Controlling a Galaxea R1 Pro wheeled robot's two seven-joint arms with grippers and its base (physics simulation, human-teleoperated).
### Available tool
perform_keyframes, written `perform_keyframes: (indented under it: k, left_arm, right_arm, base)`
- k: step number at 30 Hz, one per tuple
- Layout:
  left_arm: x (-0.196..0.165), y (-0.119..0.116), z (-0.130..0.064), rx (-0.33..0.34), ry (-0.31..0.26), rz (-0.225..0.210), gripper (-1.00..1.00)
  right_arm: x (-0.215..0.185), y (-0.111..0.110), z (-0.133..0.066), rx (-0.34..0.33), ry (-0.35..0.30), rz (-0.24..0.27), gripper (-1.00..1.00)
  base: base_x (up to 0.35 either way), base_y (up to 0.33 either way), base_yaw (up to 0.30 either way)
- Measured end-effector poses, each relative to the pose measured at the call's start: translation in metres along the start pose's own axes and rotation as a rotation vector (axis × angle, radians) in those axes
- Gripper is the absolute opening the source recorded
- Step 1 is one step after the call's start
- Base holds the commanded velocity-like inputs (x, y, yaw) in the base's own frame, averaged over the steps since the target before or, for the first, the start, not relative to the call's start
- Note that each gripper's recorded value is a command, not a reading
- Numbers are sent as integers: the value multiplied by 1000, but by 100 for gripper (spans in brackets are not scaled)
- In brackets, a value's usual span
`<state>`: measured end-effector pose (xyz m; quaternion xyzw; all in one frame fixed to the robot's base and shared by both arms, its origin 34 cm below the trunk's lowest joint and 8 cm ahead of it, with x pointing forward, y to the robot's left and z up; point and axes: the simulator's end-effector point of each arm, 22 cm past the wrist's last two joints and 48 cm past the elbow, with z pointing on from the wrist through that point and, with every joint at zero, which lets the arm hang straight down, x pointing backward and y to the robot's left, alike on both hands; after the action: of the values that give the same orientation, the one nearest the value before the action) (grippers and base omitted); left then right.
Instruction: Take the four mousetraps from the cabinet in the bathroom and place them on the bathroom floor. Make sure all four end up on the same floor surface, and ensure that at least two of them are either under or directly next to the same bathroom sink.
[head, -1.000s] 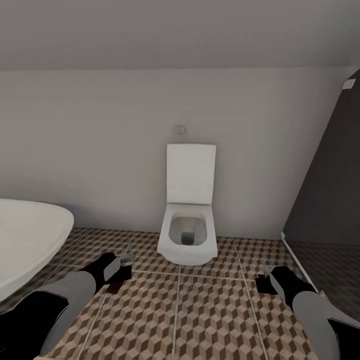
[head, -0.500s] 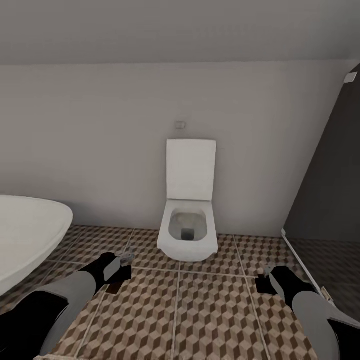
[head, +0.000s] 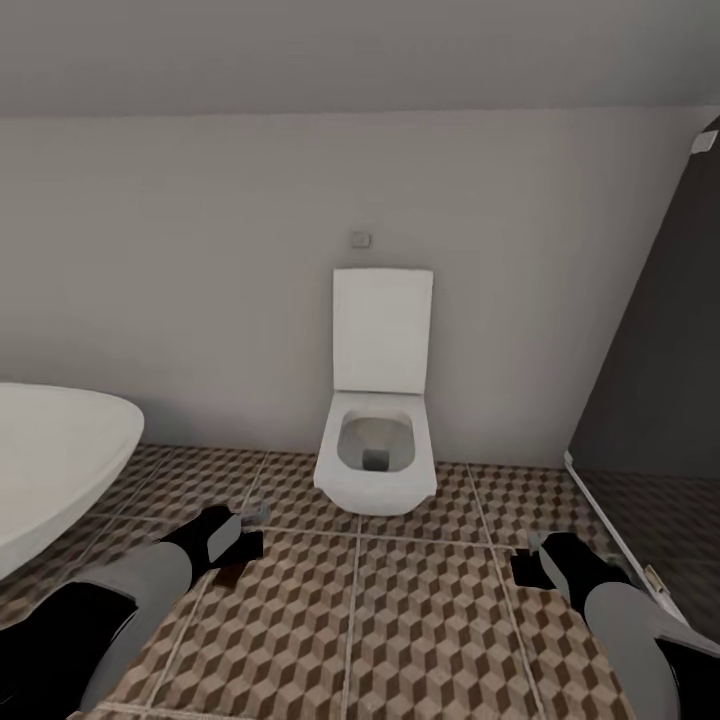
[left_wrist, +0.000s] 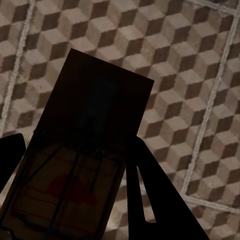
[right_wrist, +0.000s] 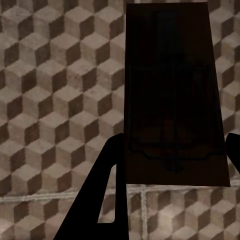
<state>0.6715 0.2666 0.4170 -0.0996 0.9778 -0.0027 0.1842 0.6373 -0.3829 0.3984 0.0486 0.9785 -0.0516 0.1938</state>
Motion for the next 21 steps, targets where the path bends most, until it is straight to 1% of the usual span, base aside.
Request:
perform_keyframes:
  k: [21]
  left_arm:
    - [28, 4, 39, 0, -1, 0, -100]
  right_arm:
    - [29, 3, 39, -1, -1, 0, -100]
  base:
    - [0, 0, 0]
